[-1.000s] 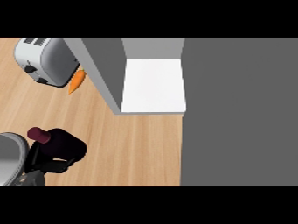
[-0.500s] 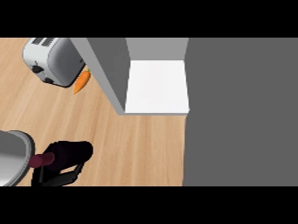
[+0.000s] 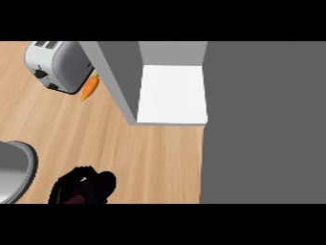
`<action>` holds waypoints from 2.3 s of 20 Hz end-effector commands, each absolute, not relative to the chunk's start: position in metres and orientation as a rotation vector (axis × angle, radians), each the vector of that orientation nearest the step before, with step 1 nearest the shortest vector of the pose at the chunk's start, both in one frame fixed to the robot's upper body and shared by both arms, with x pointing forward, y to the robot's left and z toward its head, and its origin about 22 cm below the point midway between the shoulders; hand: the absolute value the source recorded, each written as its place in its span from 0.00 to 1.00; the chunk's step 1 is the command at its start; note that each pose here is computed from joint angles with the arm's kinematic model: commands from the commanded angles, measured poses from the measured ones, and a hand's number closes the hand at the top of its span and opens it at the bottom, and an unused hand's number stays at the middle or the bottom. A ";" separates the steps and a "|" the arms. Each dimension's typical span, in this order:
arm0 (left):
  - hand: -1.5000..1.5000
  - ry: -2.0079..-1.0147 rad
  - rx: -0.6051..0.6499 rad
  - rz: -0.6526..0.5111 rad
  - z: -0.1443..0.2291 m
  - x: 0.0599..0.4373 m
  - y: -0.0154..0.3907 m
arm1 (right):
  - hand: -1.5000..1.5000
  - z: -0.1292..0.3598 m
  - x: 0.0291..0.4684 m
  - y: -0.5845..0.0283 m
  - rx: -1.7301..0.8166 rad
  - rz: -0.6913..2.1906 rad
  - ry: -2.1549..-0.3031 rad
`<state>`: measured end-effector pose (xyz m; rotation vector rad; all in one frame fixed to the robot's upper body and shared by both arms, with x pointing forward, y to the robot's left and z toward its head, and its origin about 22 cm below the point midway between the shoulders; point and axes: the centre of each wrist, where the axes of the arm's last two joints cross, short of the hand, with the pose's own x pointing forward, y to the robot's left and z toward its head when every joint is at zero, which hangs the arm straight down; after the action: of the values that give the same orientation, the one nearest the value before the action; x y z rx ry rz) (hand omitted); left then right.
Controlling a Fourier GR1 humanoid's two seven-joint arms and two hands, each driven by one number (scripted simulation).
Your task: Pick up the wine, place it into the cabinet and close the cabinet
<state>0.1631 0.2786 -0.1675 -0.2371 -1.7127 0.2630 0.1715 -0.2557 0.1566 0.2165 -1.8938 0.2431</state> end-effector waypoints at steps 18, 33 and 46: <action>1.00 -1.834 -0.382 0.273 0.013 0.180 0.186 | 0.00 0.143 0.179 -0.255 0.256 0.242 -1.878; 1.00 -1.875 -0.303 0.219 0.044 0.268 0.130 | 0.00 0.159 0.182 -0.268 0.252 0.258 -1.877; 1.00 -1.817 -0.148 0.101 0.014 0.302 0.089 | 0.00 0.154 0.180 -0.255 0.252 0.244 -1.910</action>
<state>0.2929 0.0917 0.0336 -0.1948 -1.8301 0.1039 0.1772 -0.2515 0.1525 0.2392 -1.9022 0.2513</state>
